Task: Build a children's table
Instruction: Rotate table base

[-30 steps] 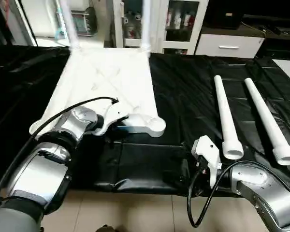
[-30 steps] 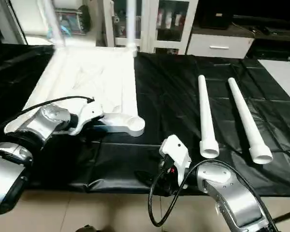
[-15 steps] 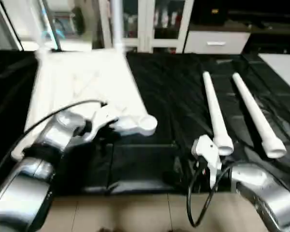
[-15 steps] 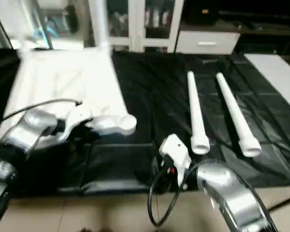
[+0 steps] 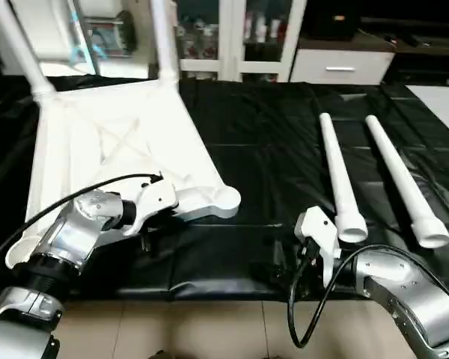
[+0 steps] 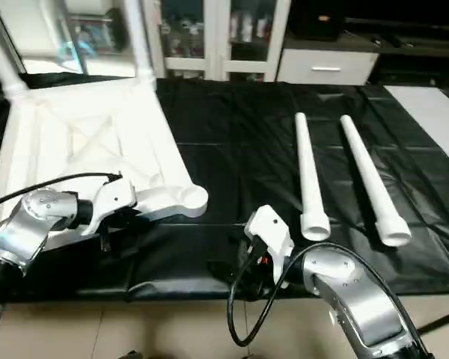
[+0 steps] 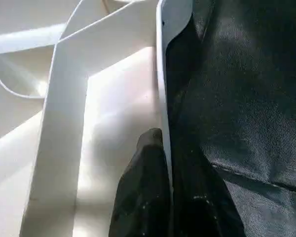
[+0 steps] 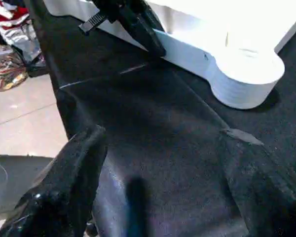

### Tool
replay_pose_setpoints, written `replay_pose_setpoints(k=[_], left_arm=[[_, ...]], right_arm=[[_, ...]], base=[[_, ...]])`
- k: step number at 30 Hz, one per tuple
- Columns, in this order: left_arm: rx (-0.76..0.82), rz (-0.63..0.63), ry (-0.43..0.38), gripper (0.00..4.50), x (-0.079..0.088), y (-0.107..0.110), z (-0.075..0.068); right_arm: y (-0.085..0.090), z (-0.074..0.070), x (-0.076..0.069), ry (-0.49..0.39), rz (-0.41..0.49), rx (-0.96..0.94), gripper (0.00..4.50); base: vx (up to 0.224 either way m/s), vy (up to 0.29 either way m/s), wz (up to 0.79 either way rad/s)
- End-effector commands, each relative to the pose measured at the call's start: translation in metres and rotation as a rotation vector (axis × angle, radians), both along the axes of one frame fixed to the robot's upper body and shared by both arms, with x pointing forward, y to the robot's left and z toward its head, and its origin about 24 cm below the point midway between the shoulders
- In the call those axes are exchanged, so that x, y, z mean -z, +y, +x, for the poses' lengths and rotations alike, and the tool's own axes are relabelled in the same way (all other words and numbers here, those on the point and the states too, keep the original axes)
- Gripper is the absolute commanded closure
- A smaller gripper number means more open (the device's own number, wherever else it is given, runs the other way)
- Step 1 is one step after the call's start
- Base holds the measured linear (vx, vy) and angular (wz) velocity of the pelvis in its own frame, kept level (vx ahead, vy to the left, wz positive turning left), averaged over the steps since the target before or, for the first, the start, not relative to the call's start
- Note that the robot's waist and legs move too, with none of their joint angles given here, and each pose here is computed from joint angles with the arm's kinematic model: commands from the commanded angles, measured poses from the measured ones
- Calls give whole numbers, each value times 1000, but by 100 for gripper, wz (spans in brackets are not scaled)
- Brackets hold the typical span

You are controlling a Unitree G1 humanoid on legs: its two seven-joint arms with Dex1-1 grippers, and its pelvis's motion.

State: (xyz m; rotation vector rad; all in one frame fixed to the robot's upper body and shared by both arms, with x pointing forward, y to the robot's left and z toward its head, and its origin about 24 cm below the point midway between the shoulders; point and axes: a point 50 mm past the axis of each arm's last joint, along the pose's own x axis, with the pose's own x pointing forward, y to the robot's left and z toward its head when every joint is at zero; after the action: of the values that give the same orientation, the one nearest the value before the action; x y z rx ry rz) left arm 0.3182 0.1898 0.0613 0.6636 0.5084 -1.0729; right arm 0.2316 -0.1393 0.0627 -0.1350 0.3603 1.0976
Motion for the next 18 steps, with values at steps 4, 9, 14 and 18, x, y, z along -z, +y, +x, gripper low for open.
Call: replay_pose_setpoints(k=[4, 9, 14, 18], left_arm=[[-38, -46, -47, 378, -16, 0, 4], [-25, -84, -98, 351, -28, 1, 7], [-69, -203, -106, 351, -47, 4, 9], [-120, -292, -168, 351, -72, 15, 14]], right_arm=[[-4, 3, -2, -18, -10, 19, 75], [-5, 8, -6, -27, 7, 48, 75], [-9, 23, -21, -55, 95, 148, 75], [-26, 69, -43, -129, 150, 478, 41]], base=[[0, 0, 0], [0, 0, 0], [0, 0, 0], [0, 0, 0]])
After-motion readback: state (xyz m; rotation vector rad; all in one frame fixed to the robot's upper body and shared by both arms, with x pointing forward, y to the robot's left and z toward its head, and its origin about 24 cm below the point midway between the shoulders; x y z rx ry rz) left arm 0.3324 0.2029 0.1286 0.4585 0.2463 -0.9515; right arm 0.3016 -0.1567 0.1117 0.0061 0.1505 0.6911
